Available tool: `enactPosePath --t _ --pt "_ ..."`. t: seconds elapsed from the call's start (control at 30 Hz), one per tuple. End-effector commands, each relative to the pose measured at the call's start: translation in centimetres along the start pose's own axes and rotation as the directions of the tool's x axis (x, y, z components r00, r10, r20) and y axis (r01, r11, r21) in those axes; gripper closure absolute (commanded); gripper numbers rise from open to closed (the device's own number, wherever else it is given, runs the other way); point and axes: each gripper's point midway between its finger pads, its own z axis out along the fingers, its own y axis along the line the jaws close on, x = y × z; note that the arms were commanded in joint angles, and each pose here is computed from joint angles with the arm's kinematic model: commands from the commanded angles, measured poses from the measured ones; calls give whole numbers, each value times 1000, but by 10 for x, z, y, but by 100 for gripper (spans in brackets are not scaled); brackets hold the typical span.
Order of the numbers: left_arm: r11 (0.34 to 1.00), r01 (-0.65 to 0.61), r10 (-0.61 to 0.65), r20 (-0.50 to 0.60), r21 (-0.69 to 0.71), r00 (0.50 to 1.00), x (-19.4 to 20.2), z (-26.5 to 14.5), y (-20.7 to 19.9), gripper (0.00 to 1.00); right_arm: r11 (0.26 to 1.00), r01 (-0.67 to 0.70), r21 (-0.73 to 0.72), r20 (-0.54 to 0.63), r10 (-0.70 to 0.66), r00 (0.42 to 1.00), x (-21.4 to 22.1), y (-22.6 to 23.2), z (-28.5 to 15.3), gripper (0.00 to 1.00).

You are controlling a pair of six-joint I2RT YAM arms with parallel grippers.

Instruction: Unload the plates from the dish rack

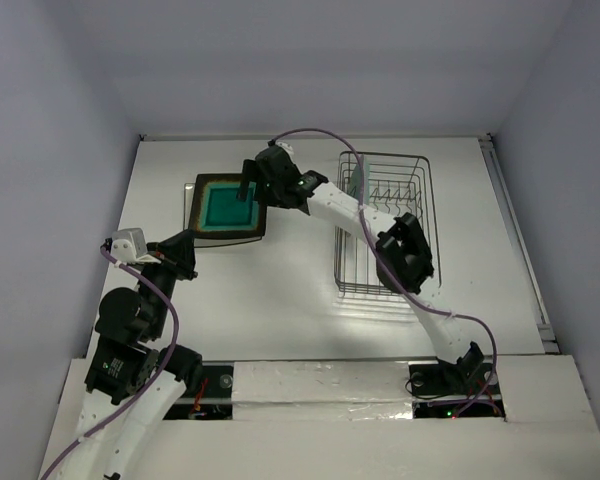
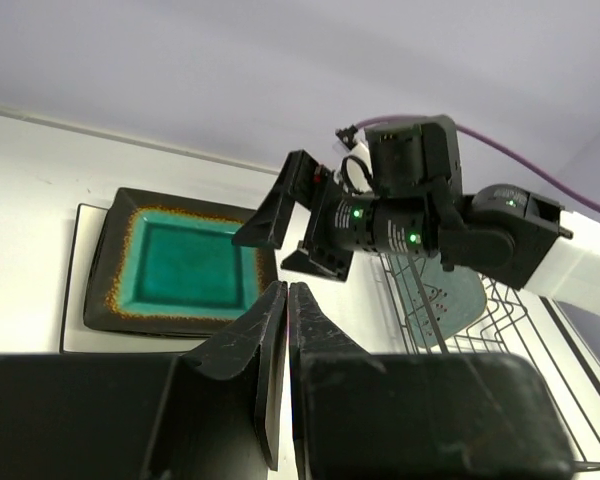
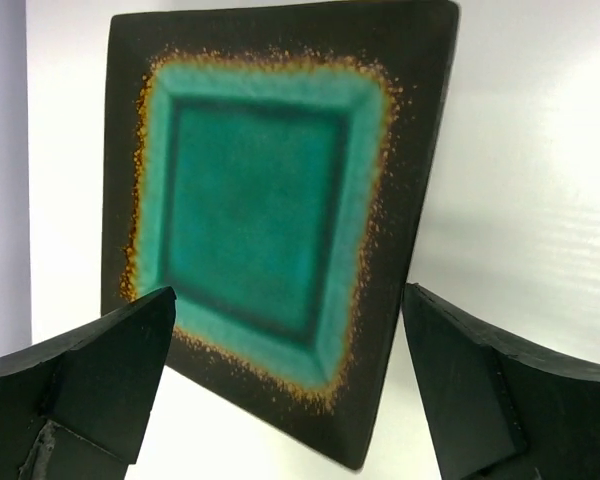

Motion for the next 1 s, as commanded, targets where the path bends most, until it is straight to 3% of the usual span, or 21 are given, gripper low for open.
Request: enactPosePath --t 0.0,0.17,0.23,0.27,0.3,0.33,0.37,0.5,0.57,0.6,0.63,0.7,0.83,0.97 --pt "1000 10 -11 39 13 999 -8 1 -3 97 993 118 28 -13 -118 993 -4 1 -8 0" --pt "1000 10 -11 39 13 999 -8 0 -3 98 985 166 50 77 -170 982 -30 -1 -45 4" --pt "1000 11 -11 41 13 999 -9 0 -3 98 978 198 62 171 -206 963 -54 0 -71 23" --pt "1000 11 -11 41 13 999 -9 0 -3 98 976 205 67 212 -215 953 -67 0 -102 39" --pt "1000 11 -12 44 14 999 -9 0 -3 98 966 237 100 236 -255 938 -76 -5 -119 79" --pt "1000 12 -12 45 15 999 -10 0 -3 98 956 238 170 273 -278 921 -88 -17 -137 96" --pt "1000 12 -13 48 16 999 -10 -1 -3 99 955 223 195 328 -278 903 -109 -21 -172 100" --pt "1000 14 -15 55 19 998 -12 -2 -3 100 866 228 445 281 -377 883 -114 -102 -225 100" --pt "1000 14 -15 53 18 998 -12 -2 -3 100 826 220 519 260 -397 880 -117 -130 -241 77" --pt "1000 13 -14 52 18 999 -11 -2 -3 100 797 214 565 231 -402 886 -119 -153 -249 50" --pt "1000 13 -14 52 18 999 -11 -2 -3 100 780 212 589 214 -404 889 -121 -164 -253 38" --pt "1000 13 -14 51 17 999 -11 -1 -3 100 755 227 615 167 -407 898 -123 -183 -253 24" --pt "1000 9 -9 39 13 999 -8 1 -2 100 740 284 609 88 -419 903 -119 -190 -230 25" --pt "1000 8 -8 37 12 999 -8 1 -3 100 701 277 657 82 -431 899 -142 -194 -218 29"
